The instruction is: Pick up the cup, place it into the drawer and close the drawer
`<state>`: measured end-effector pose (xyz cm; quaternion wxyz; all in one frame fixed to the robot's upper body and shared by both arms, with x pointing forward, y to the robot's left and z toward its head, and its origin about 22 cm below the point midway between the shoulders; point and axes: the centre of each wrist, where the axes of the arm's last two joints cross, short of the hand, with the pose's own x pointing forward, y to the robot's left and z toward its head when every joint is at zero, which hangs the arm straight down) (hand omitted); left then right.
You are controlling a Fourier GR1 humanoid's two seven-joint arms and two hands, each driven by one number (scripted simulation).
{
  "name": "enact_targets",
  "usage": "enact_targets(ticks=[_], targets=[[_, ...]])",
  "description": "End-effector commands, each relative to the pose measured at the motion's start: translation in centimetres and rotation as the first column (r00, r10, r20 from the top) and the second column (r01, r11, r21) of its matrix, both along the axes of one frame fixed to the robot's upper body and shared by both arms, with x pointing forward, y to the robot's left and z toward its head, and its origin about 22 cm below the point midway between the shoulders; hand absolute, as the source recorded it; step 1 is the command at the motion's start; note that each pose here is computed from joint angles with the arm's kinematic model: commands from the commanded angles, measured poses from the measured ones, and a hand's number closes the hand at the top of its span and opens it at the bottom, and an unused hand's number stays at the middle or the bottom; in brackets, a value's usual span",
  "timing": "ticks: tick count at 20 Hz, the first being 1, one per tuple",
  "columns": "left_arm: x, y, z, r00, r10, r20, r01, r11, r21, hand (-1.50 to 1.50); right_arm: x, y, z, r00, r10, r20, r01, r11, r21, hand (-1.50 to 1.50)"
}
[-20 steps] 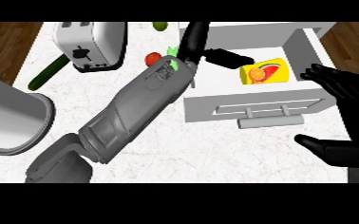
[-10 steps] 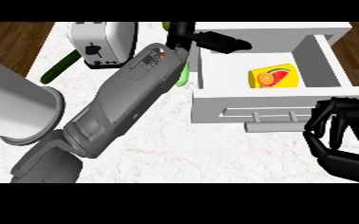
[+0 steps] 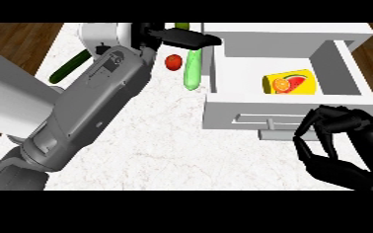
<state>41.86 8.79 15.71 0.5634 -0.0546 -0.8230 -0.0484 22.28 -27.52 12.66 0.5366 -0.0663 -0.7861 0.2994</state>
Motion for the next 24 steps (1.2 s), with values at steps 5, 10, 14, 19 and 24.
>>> enact_targets(ticks=[5,10,14,19,24], targets=[[-1.9,6.5,0.4,0.999,0.030,-0.023,-0.031,0.998,-0.057,-1.50,2.9,3.1,-3.5,0.999,-0.020,0.029,0.025,0.981,-0.193,1.50],[-3.8,8.9,-1.0,0.999,0.020,-0.030,-0.022,0.998,-0.055,-1.50,4.9,4.4,-4.7,0.999,-0.026,0.047,0.044,0.888,-0.457,1.50],[-4.3,12.1,-3.0,0.999,0.042,-0.018,-0.043,0.997,-0.058,-1.50,6.1,5.8,-8.3,0.999,0.005,0.052,0.025,0.826,-0.564,1.50],[-6.8,13.6,-5.0,0.999,0.021,-0.040,-0.024,0.997,-0.073,-1.50,9.9,7.3,-10.2,0.998,-0.013,0.067,0.053,0.773,-0.633,1.50],[-8.5,17.1,-4.0,0.999,0.034,-0.032,-0.037,0.997,-0.070,-1.50,13.0,6.0,-13.6,0.998,-0.038,0.050,0.061,0.775,-0.629,1.50]])
